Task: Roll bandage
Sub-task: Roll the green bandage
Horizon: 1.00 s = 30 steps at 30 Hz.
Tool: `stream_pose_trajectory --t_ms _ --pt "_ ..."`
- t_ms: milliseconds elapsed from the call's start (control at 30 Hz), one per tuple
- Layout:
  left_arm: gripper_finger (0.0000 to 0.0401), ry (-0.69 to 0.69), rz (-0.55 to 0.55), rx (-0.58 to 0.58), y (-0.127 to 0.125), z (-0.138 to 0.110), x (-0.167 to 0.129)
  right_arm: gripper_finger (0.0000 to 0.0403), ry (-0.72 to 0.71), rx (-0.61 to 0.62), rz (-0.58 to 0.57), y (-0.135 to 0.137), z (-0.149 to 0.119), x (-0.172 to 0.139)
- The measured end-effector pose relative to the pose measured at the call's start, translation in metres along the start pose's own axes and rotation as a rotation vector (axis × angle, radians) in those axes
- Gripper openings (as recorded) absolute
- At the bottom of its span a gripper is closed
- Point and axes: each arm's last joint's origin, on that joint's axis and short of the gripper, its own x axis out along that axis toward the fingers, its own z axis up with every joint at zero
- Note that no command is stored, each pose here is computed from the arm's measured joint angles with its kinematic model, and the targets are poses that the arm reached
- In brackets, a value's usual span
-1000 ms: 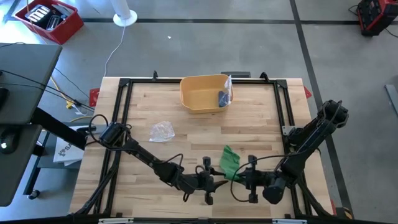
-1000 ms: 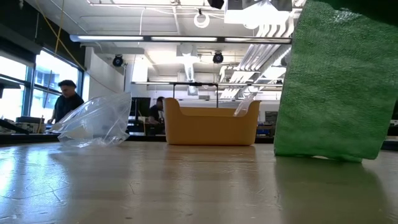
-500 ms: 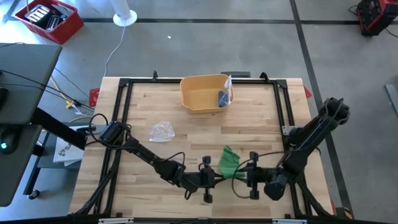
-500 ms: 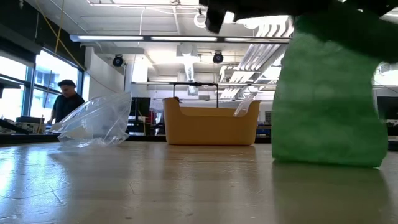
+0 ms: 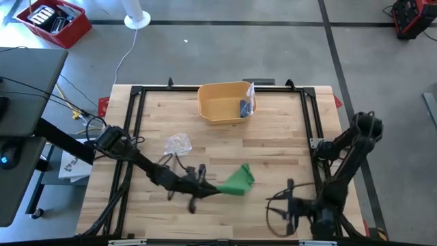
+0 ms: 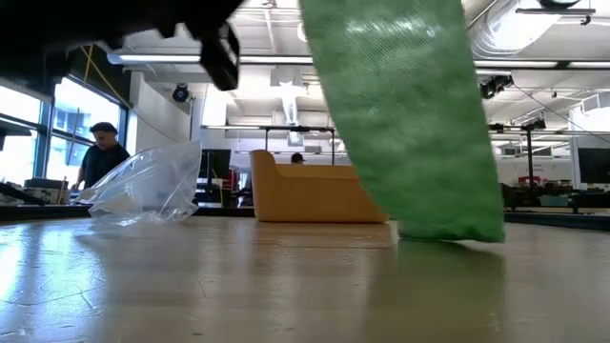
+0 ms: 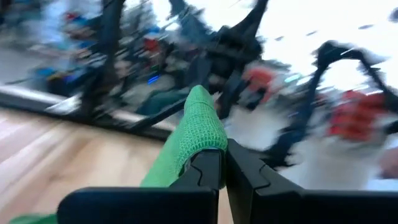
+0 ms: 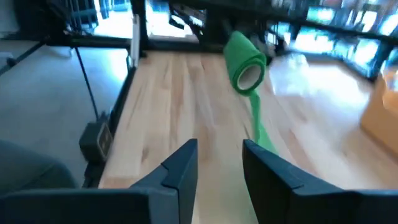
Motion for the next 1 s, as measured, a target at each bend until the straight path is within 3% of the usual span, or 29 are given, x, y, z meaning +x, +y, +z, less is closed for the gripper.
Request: stream_pose_trajectory --t_ms 100,333,467,633,767,1000 --pt "0.0002 -0.059 -0.107 -0.027 0.004 0.001 -0.018 0.0113 -0.086 -0.055 -0.023 0.014 0.002 0.022" --pt "0.0005 -0.067 -0.183 -0.049 -0.003 0.007 -0.014 0.0113 -0.253 -0.168 -0.012 0.012 0.029 0.057" --pt "0.0007 -0.080 -0.186 -0.029 -0.005 0.009 -0.011 0.0124 -0.273 -0.169 0.056 0.006 0.035 0.067" --pt "0.0008 -0.091 -0.156 -0.031 -0.004 0.010 -0.011 0.0167 -0.253 -0.124 0.102 0.002 0.035 0.073" --pt "0.0008 -0.086 -0.070 -0.027 -0.001 0.008 -0.010 0.0180 -0.250 -0.154 0.054 0.001 0.034 0.074" --pt "0.0009 -0.097 -0.063 -0.021 -0.004 0.009 -0.009 0.0181 -0.215 -0.083 -0.040 -0.008 0.032 0.081"
